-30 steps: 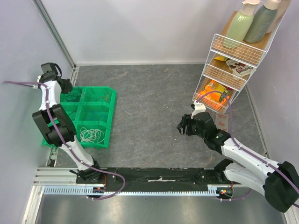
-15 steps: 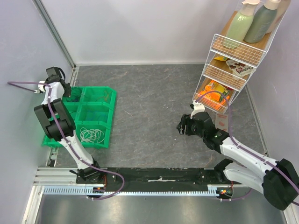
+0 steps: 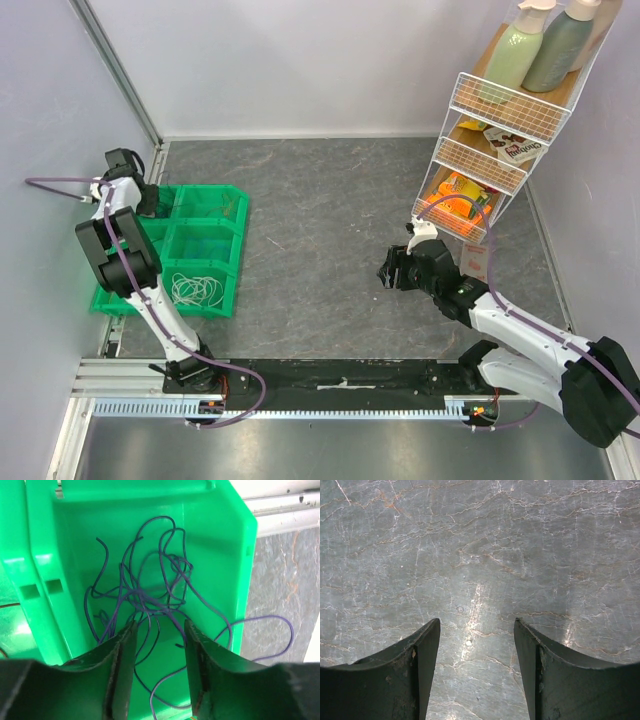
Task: Untangle the cables
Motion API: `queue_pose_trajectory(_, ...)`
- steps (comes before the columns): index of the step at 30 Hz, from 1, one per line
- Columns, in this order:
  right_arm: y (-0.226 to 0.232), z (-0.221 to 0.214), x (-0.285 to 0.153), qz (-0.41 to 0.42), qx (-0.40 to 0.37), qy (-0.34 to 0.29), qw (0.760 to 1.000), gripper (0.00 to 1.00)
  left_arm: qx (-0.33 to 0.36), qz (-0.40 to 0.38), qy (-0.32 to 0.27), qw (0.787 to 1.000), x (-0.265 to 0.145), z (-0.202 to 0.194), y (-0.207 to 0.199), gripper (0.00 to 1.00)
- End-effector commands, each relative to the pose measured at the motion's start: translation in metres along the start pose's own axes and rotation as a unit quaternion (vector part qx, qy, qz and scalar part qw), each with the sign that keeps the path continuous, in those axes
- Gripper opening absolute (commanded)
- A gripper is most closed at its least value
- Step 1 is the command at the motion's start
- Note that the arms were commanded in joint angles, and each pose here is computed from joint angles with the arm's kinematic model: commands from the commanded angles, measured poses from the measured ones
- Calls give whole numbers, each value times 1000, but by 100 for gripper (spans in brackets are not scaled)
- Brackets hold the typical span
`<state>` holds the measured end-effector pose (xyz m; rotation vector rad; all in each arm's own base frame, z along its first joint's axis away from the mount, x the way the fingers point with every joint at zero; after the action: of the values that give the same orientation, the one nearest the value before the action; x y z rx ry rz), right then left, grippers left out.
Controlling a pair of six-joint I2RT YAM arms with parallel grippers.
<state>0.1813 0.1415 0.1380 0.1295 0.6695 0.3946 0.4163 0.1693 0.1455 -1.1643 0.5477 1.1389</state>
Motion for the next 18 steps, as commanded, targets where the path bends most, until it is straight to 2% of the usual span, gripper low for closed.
queue_pose_trajectory(1, 2, 4, 2, 8, 9, -15, 1000, 68, 29, -49, -20, 998, -45, 21, -8, 53)
queue_pose_trajectory(6, 3, 3, 1, 13, 9, -15, 1000, 68, 33, -81, -33, 996, -80, 29, -7, 74)
queue_pose_trajectory(11, 4, 5, 0, 18, 5, -11, 1000, 68, 20, -105, -22, 994, -105, 28, 0, 76)
queue_pose_trajectory(15, 4, 9, -2, 11, -3, -9, 1000, 68, 23, -153, 29, 988, -130, 14, 4, 77)
queue_pose_trajectory(18, 1, 16, -8, -7, -14, -13, 1000, 69, 52, -217, 69, 972, -167, -10, 7, 77)
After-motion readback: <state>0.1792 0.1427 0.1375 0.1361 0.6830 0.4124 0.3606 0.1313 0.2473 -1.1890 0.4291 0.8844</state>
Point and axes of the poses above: each gripper's point midway between its finger pads, its own x axis out along the fingers, its own y axis along the line the jaws close on, z = x × y, the point moved 9 cm from there along -x, back along the fingers, and after that the axes turned 7 degrees about -x, right-handed, at the moved point
